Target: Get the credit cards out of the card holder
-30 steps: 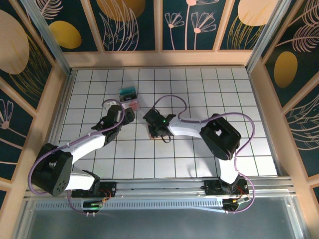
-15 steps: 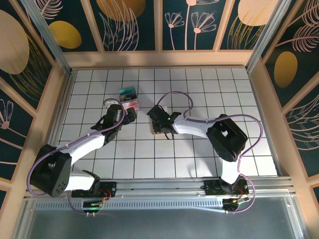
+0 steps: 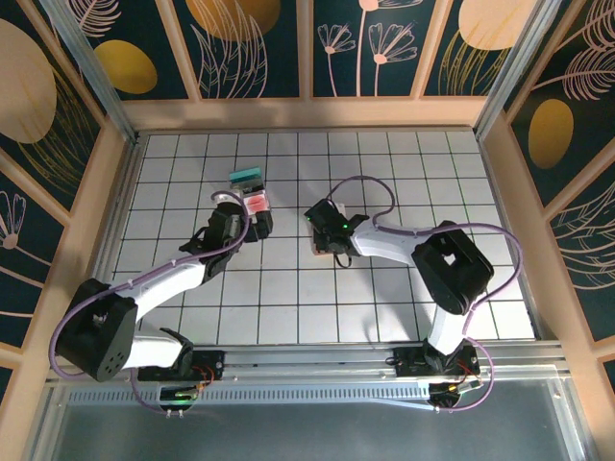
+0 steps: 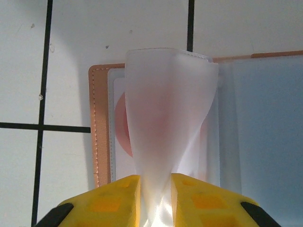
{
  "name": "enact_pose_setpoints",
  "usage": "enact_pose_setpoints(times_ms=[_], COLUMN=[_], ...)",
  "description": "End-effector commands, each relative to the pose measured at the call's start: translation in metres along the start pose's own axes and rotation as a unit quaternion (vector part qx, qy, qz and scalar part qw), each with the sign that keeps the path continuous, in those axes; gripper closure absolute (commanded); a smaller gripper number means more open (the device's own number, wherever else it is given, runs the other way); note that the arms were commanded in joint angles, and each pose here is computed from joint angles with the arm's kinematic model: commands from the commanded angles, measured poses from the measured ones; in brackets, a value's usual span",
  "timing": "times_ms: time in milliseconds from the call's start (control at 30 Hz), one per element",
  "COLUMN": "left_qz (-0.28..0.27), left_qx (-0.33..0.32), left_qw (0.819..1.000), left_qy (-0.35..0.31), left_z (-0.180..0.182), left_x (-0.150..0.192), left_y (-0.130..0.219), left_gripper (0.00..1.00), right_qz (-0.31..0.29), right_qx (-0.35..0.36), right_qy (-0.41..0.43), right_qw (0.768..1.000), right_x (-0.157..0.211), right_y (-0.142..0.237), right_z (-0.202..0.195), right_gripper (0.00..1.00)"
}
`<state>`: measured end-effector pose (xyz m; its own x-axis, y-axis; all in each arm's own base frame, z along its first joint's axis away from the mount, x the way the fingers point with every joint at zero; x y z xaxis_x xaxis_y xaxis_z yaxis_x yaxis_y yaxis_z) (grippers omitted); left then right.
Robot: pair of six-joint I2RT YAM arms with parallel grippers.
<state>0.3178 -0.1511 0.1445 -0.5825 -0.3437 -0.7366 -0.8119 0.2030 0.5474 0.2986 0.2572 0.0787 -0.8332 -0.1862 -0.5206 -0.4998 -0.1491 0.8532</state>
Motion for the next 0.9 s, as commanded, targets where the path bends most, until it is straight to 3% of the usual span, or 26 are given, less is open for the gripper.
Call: enact_pose_setpoints(times_ms=[0,167,500,867], left_qz=[-0.005,0.001,0.015,0.055], left_qx=[0.044,0.064,0.097,0.044], left_qw=[0.999,0.997,0.993,0.988], left_qy=[-0.03,-0.032,-0.067,-0.134], left_z=[-0.025,-0.038,-0.059,-0.067], left_x=[-0.002,0.004,0.023,0.07], left_y=[-0.003,-0.008,-0.015,-0.047], left_gripper=[0.01,0.01,0.01,0.01], right_qz=[-0.032,-0.041,-0.048,-0.029], right_qx=[-0.035,-0.069,-0.162,-0.203], right_qy=[-0.034,-0.052,-0.05,-0.076], right_qw=[0.998,0.995,0.984,0.976], right_x=[-0.015,-0.021,-0.026,-0.01], right_y=[0.012,0.017,0.034,0.031], right_z=[-0.004,-0.008,0.012,0.009], right_gripper=[0.87,1.0,1.0,1.0])
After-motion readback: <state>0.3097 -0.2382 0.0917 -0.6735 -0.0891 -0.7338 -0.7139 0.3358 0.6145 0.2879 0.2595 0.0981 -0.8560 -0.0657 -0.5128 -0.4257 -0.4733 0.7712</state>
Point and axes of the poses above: each hand's point on the last joint's axis, 136 mm out from that joint toward the fingers, its own y axis back along the fingers, its own z axis along the line the jaws close on, x = y × z, the point moved 4 cm from there along y, back along the fingers, and after that the axes turned 9 degrees about y, right-handed, at the moved point
